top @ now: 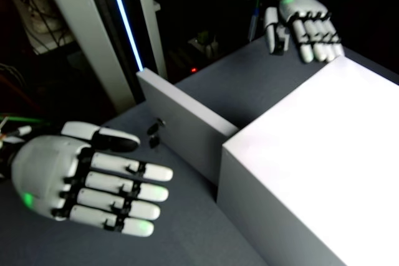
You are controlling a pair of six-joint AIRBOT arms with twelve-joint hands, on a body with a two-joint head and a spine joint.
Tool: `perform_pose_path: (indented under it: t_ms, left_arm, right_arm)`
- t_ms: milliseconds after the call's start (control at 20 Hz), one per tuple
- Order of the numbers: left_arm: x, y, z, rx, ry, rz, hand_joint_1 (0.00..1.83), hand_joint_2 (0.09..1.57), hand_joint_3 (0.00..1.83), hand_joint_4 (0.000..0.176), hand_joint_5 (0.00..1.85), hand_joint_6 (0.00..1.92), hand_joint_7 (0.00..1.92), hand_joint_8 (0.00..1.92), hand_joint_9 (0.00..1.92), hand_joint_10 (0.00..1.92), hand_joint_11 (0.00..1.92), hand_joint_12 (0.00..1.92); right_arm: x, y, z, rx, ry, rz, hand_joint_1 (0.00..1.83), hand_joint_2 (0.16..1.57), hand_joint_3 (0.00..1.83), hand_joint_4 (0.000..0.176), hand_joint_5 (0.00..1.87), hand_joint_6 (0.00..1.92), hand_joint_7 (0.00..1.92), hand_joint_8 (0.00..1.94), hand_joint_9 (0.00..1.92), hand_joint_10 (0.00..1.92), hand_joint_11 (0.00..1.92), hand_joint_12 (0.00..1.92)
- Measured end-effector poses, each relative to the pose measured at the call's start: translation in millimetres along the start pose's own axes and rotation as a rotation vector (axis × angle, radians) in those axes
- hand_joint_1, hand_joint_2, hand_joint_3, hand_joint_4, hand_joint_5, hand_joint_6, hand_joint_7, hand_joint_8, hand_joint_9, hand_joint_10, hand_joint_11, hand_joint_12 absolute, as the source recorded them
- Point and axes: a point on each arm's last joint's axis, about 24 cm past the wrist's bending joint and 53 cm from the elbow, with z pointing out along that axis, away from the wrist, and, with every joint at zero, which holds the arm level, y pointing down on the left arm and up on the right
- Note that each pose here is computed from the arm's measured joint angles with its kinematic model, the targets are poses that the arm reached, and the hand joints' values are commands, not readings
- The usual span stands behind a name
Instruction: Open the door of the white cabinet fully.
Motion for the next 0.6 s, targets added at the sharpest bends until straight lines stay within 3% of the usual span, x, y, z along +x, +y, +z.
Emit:
perform_pose_path:
  t_ms: [50,150,200,250,400,450,550,600]
  left_arm:
    - [-5.9,2.9,-1.6,-0.01,-0.029,-0.007,0.03,1.56,0.05,0.0,0.0,0.0,0.0,0.0,0.0,0.0,0.0,0.0]
    - [-16.1,7.2,-5.9,-0.023,-0.078,-0.014,0.0,1.46,0.0,0.009,0.01,0.01,0.0,0.0,0.0,0.0,0.0,0.0]
    - [-19.2,6.2,-7.4,-0.018,-0.093,-0.02,0.0,1.46,0.0,0.0,0.03,0.01,0.0,0.0,0.0,0.0,0.0,0.0]
    - [-21.7,2.6,-9.4,-0.002,-0.106,-0.037,0.0,1.47,0.0,0.0,0.13,0.02,0.07,0.01,0.03,0.0,0.0,0.0]
    - [-24.7,1.7,-17.0,0.017,-0.123,-0.095,0.0,1.43,0.0,0.0,0.13,0.0,0.09,0.01,0.05,0.01,0.0,0.0]
    - [-27.2,3.3,-18.3,0.02,-0.132,-0.112,0.0,1.44,0.0,0.0,0.09,0.0,0.07,0.0,0.03,0.0,0.0,0.0]
    - [-33.5,6.4,-23.9,0.02,-0.161,-0.135,0.31,1.4,0.0,0.0,0.26,0.06,0.08,0.01,0.03,0.0,0.0,0.0]
    - [-32.9,6.3,-24.9,0.018,-0.161,-0.135,0.36,1.39,0.0,0.041,0.37,0.06,0.01,0.0,0.0,0.0,0.0,0.0]
  right_arm:
    - [-0.4,1.7,0.0,-0.007,-0.002,0.0,0.44,1.44,0.0,0.0,0.24,0.0,0.2,0.0,0.14,0.0,0.12,0.02]
    - [-1.0,8.6,-0.9,-0.031,-0.018,0.01,0.42,1.44,0.0,0.0,0.23,0.0,0.19,0.0,0.13,0.0,0.11,0.02]
    - [-0.7,14.4,-1.6,-0.047,-0.019,0.015,0.48,1.46,0.0,0.0,0.22,0.0,0.19,0.0,0.13,0.0,0.09,0.01]
    - [-1.3,21.1,-1.9,-0.071,-0.017,0.012,0.49,1.44,0.0,0.0,0.2,0.0,0.17,0.0,0.11,0.0,0.09,0.01]
    - [-12.4,37.4,-3.6,-0.126,-0.053,0.007,0.51,1.41,0.0,0.0,0.23,0.01,0.19,0.01,0.14,0.01,0.14,0.03]
    - [-14.9,41.5,-4.3,-0.139,-0.063,0.006,0.47,1.43,0.0,0.0,0.23,0.01,0.17,0.0,0.1,0.0,0.07,0.01]
    - [-10.5,52.1,-4.5,-0.169,-0.048,-0.005,0.52,1.44,0.0,0.0,0.27,0.01,0.22,0.02,0.12,0.01,0.1,0.02]
    - [-8.4,52.7,-4.8,-0.17,-0.044,0.0,0.48,1.44,0.0,0.0,0.29,0.01,0.27,0.02,0.17,0.02,0.14,0.03]
